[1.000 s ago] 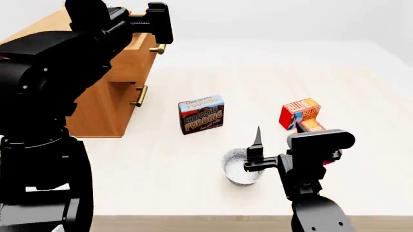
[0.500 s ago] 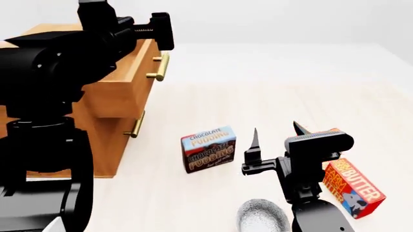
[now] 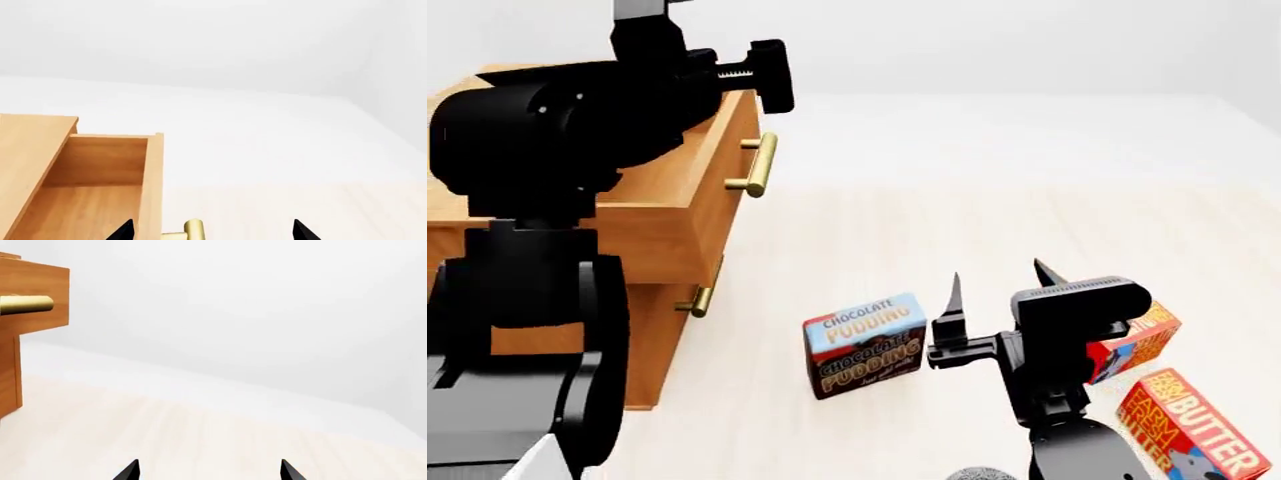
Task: Put the bowl in the top drawer of the cabinet.
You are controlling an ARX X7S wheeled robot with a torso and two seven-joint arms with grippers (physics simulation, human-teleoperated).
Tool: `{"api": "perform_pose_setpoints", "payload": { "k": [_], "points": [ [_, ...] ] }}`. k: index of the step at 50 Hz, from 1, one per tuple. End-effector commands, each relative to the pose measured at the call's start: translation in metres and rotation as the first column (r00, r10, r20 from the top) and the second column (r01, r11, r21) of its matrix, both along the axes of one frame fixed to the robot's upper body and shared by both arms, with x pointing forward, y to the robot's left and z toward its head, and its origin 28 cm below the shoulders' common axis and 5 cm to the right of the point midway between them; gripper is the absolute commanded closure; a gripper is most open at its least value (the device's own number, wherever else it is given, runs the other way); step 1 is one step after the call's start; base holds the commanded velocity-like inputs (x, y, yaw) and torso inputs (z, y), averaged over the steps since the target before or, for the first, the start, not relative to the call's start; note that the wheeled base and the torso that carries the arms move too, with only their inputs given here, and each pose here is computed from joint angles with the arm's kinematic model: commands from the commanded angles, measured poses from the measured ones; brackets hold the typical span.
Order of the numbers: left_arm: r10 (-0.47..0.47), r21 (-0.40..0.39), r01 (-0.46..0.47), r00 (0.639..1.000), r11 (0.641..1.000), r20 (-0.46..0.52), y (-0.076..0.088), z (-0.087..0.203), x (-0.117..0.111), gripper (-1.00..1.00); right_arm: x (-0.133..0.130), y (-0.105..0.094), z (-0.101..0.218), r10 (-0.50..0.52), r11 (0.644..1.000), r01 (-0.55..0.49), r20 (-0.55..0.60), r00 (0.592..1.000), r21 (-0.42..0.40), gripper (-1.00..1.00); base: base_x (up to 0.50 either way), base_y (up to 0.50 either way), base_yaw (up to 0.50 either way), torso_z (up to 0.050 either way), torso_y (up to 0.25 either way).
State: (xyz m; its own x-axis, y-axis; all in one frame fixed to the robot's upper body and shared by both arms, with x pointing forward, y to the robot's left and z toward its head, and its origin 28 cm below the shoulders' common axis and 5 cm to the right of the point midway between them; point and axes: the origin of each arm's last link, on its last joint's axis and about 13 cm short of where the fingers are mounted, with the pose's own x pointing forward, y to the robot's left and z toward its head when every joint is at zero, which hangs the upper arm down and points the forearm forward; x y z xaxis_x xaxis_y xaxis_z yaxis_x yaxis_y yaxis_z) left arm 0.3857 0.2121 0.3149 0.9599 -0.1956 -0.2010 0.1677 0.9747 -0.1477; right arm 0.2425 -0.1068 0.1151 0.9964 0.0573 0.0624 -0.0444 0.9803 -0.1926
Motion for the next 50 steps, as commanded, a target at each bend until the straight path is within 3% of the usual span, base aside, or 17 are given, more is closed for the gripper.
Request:
{"api": "perform_pose_setpoints", "payload": {
  "k": [1,8,29,50],
  "points": [
    [0.010,-0.026,-0.012,0.997,1.000,-0.077,-0.004,-0.007,0.013,-1.00,-0.004,-0.002,-0.004,-0.014,1.000,0.014,-0.016,1.000,-0.009,-1.00,0.00,0.00,0.00,0.000,0.000],
    [0.035,-0.051,-0.042,0.992,0.998,-0.121,-0.004,-0.016,0.021,-1.00,-0.006,-0.002,-0.005,-0.018,1.000,0.018,-0.020,1.000,-0.015,-1.00,0.00,0.00,0.00,0.000,0.000],
    [0.092,-0.013,-0.094,0.989,0.995,-0.117,0.004,-0.015,0.022,-1.00,-0.005,-0.001,-0.008,-0.013,1.000,0.013,-0.029,0.999,-0.025,-1.00,0.00,0.00,0.00,0.000,0.000],
    [0.086,-0.033,-0.094,0.976,0.995,-0.198,0.002,-0.046,0.035,-1.00,-0.005,-0.001,-0.013,-0.010,1.000,0.009,-0.045,0.999,-0.029,-1.00,0.00,0.00,0.00,0.000,0.000]
  ]
}}
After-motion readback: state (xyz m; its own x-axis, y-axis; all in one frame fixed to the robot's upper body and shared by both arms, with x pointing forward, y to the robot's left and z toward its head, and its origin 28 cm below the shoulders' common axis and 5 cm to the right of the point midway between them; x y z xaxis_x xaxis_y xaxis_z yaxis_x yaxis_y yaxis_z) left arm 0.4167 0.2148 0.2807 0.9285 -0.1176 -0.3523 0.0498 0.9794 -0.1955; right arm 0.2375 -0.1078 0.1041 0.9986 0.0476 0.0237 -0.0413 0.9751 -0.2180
